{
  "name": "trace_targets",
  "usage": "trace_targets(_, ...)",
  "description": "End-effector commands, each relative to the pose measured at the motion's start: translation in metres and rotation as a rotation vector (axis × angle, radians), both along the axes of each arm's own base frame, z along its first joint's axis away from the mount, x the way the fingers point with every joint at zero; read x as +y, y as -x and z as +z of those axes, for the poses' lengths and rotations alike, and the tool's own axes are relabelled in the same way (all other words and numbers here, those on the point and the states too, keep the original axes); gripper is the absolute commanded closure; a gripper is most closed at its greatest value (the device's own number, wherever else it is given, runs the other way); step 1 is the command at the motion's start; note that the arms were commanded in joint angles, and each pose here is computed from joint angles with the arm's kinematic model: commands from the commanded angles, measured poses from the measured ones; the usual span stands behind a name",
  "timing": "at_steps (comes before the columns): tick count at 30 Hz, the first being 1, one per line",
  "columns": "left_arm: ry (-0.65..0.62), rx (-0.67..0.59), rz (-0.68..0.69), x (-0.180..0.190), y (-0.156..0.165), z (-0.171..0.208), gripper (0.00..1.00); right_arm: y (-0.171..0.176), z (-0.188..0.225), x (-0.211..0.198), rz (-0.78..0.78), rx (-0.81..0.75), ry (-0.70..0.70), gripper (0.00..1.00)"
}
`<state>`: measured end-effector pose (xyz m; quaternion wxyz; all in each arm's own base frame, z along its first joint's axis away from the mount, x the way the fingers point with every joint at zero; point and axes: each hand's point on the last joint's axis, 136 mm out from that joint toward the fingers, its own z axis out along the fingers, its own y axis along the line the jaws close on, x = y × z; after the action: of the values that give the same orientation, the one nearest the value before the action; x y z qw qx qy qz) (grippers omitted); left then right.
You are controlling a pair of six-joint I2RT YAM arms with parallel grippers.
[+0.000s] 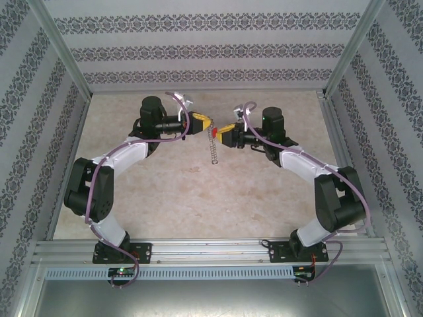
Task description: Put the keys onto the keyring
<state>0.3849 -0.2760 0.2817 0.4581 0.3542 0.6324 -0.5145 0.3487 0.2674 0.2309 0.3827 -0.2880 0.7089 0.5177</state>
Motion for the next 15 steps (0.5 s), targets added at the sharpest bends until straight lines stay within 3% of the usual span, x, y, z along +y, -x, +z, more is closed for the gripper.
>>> trace_targets(1, 0.043, -0.088, -0.035, -0.0025, 0.0124, 0.0295, 1.00, 0.0046, 0.0087, 0.0106, 0.054, -0.031, -0.022, 0.61)
trace_targets(10, 0.045, -0.083, -0.043, -0.0025, 0.0139, 0.0300, 1.00, 0.0058, 0.0101, 0.0192, 0.078, -0.029, -0.019, 0.66)
trace_targets(15, 0.046, -0.078, -0.054, -0.0030, 0.0154, 0.0300, 1.00, 0.0012, 0.0079, 0.0179, 0.053, -0.035, 0.002, 0.62)
